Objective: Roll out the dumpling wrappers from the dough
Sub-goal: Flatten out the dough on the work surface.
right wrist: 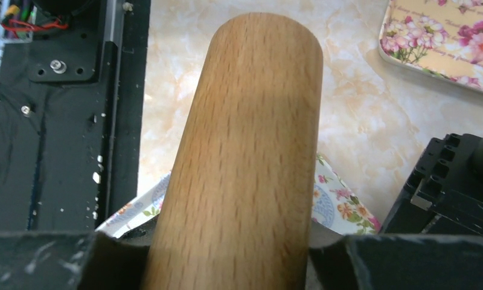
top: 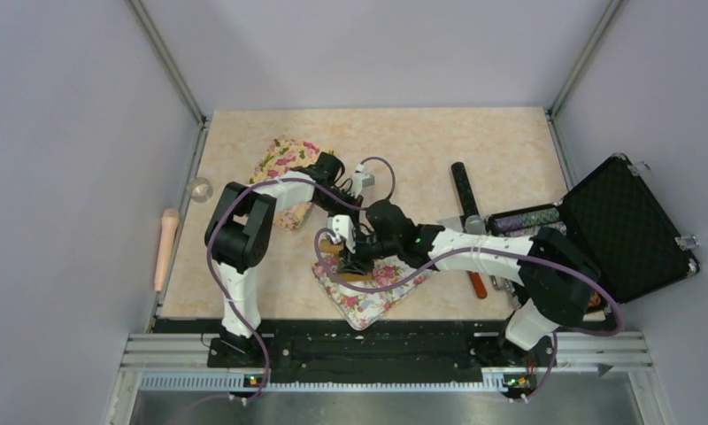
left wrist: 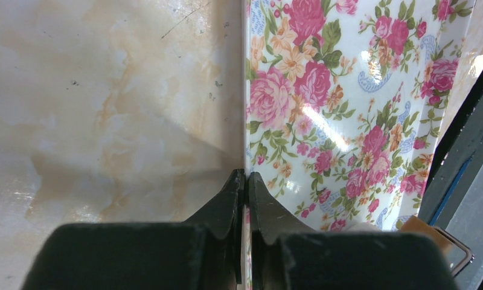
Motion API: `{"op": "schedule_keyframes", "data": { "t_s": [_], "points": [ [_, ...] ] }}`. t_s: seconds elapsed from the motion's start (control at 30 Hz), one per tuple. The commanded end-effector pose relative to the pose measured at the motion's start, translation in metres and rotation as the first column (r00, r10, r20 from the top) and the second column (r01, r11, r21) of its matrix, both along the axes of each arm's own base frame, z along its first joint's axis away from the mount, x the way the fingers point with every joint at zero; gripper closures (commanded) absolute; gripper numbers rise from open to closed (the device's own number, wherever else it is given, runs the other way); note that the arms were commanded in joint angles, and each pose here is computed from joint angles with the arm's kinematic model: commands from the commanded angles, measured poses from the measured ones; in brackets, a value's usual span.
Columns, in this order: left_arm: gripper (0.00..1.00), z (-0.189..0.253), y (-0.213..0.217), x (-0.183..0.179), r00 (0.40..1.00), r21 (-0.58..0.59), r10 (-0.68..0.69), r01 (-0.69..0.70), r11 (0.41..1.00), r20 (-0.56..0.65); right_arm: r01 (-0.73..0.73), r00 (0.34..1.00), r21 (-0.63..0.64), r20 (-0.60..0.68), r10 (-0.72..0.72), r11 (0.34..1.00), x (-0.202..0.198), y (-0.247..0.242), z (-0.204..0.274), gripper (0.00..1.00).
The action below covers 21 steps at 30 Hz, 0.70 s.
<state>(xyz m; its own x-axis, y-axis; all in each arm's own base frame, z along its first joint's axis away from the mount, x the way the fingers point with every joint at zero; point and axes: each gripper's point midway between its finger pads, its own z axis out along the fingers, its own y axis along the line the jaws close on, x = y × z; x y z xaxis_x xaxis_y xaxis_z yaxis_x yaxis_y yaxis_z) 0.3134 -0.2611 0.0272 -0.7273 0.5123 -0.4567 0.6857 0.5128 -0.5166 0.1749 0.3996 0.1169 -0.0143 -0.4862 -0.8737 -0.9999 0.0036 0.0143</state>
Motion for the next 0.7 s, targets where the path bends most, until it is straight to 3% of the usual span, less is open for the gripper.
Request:
{"op": "schedule_keyframes", "data": {
  "t_s": [0.0, 0.3, 0.47, 0.6, 0.67],
  "points": [
    [1.00, 0.001, -0.003, 0.000, 1.000, -0.007, -0.017, 0.017, 1.000, 0.000, -0.031, 0.999, -0.049, 0.005, 0.032, 0.998, -0.016, -0.015, -0.020, 1.00],
    [1.00, 0.000, -0.002, 0.001, 1.000, -0.005, -0.014, 0.014, 1.000, 0.003, -0.070, 0.997, -0.036, 0.020, 0.071, 0.997, -0.026, -0.024, -0.023, 1.00],
    [1.00, -0.002, -0.002, 0.002, 1.000, -0.001, -0.010, 0.010, 1.000, 0.000, 0.211, 0.944, 0.020, 0.254, -0.209, 0.977, 0.054, -0.014, 0.022, 1.00],
    [1.00, -0.001, -0.002, 0.003, 1.000, 0.002, -0.007, 0.007, 1.000, 0.005, 0.392, 0.879, 0.093, 0.254, -0.402, 0.915, 0.097, -0.013, 0.073, 1.00],
    [1.00, -0.001, -0.002, 0.003, 1.000, 0.002, -0.006, 0.006, 1.000, 0.005, 0.431, 0.870, 0.080, 0.228, -0.437, 0.899, 0.099, -0.013, 0.084, 1.00]
  ]
}}
